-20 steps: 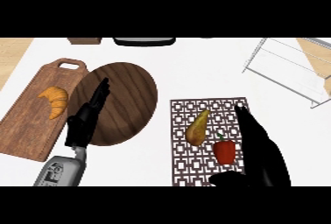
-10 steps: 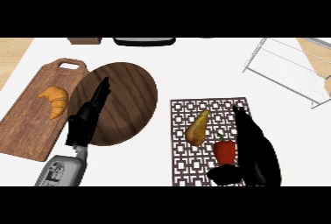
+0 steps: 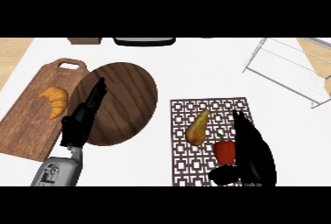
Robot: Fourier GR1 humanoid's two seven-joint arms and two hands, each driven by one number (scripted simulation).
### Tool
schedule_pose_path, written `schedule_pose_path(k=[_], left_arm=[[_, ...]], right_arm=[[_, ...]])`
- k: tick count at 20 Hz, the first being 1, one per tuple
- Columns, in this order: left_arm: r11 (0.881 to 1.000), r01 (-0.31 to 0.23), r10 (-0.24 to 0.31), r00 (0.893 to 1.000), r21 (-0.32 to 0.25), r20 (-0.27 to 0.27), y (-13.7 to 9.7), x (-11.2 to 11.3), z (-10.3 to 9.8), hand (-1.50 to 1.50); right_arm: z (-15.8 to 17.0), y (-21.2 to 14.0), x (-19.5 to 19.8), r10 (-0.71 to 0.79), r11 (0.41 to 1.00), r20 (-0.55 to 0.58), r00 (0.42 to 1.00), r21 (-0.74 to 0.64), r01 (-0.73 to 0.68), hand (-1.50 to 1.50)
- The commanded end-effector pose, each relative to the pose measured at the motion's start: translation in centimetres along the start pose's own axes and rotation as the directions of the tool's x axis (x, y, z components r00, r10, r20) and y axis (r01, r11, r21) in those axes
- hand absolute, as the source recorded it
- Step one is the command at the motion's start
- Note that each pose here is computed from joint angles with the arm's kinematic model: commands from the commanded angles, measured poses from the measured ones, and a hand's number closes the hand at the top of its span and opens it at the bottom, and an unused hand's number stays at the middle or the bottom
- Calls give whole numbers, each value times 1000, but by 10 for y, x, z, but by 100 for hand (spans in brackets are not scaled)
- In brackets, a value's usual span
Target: Pick the bell pepper from the placemat and place it in the tiered shelf
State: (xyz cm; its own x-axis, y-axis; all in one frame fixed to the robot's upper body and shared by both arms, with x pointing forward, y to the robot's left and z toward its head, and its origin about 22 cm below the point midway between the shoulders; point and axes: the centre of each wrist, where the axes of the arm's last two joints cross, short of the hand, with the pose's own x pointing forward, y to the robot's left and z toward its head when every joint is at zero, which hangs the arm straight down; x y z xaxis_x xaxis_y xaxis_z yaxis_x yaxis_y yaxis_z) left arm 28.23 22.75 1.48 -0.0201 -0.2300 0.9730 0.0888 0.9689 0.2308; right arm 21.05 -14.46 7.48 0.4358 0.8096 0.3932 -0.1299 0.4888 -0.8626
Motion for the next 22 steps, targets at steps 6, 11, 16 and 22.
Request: schedule_pose_path(k=[6,11,16,22], left_arm=[[1000,-15,15,1000,-14,5,-8,4,-2,0],[1000,15,-15,1000,-7,13,-1,9,-18,0],[1000,-7,7,1000,-2,16,0,5,6,0],[1000,7,-7,1000,0,-2,-13,-2,-8,0]], right_arm=[[-27,13,-20,49,999,-75,996,13,-48,-150],[-18,27,-14,55,998,-78,995,38,-52,-150],[-24,53,-15,55,998,-61,997,39,-53,-150],[-28,67,-24,53,997,-64,997,59,-49,-150]])
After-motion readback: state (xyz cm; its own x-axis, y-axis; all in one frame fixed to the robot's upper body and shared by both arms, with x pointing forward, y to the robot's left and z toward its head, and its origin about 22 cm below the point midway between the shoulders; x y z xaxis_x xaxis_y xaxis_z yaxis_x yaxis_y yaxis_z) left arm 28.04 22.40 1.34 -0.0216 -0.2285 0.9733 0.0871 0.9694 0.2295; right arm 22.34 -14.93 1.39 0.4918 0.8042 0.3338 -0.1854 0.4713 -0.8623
